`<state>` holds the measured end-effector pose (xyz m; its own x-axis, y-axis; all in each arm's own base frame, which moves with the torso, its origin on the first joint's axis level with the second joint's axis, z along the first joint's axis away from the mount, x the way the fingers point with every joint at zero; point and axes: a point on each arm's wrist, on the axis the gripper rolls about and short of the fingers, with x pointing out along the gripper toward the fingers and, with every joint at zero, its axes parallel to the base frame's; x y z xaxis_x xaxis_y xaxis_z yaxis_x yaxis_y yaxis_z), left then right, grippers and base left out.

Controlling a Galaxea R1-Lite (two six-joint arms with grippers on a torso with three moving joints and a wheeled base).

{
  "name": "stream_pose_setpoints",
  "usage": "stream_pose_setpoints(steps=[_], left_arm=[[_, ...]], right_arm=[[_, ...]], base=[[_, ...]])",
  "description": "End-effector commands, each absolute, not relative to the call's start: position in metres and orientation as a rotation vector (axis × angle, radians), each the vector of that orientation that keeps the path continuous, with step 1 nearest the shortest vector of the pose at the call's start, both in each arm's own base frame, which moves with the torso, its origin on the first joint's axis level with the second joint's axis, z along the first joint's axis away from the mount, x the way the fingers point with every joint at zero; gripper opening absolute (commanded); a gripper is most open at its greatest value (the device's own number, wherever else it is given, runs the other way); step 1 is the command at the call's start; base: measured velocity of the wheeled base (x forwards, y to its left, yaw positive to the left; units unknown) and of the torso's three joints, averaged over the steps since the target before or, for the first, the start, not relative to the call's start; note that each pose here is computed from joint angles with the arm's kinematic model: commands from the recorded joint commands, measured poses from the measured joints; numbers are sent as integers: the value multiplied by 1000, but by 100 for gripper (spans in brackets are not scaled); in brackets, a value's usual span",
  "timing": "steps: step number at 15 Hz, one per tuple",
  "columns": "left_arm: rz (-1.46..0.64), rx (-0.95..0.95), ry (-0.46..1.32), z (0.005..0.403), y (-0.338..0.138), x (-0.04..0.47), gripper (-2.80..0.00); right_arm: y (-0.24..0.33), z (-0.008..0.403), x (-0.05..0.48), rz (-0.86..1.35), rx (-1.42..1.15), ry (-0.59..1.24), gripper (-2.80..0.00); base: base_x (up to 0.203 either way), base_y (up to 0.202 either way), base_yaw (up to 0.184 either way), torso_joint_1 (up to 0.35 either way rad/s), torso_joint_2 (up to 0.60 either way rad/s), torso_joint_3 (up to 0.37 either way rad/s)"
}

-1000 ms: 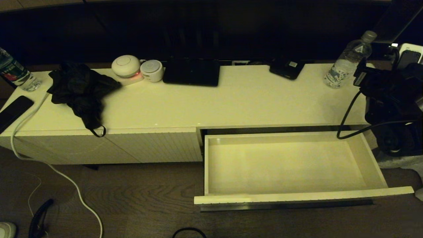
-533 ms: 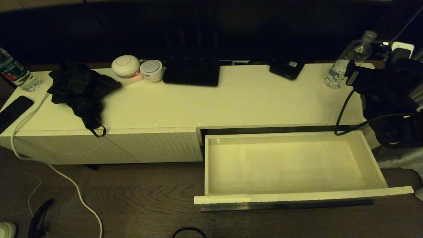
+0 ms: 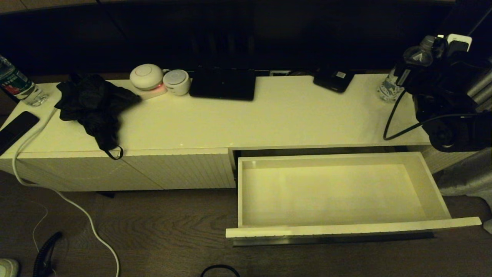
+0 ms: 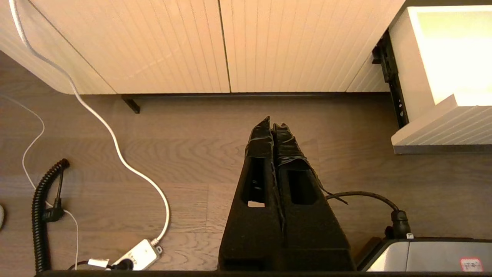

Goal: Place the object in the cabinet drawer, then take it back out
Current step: Put the mineral water in the drawer

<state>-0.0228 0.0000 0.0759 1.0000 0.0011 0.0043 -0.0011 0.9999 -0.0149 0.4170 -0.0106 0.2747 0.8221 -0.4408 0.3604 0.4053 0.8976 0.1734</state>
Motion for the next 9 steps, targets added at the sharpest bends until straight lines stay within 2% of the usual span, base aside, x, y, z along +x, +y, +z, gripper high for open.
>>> stream_pose_setpoints(steps=[1, 9], left_arm=[[1, -15, -5, 75, 0, -23, -280], [1, -15, -6, 76, 0, -23, -280]], right_arm=[[-11, 266, 434, -454, 90, -408, 0], [-11, 254, 472, -467, 85, -454, 0]], base=[[0, 0, 0, 0, 0, 0], [0, 0, 0, 0, 0, 0]])
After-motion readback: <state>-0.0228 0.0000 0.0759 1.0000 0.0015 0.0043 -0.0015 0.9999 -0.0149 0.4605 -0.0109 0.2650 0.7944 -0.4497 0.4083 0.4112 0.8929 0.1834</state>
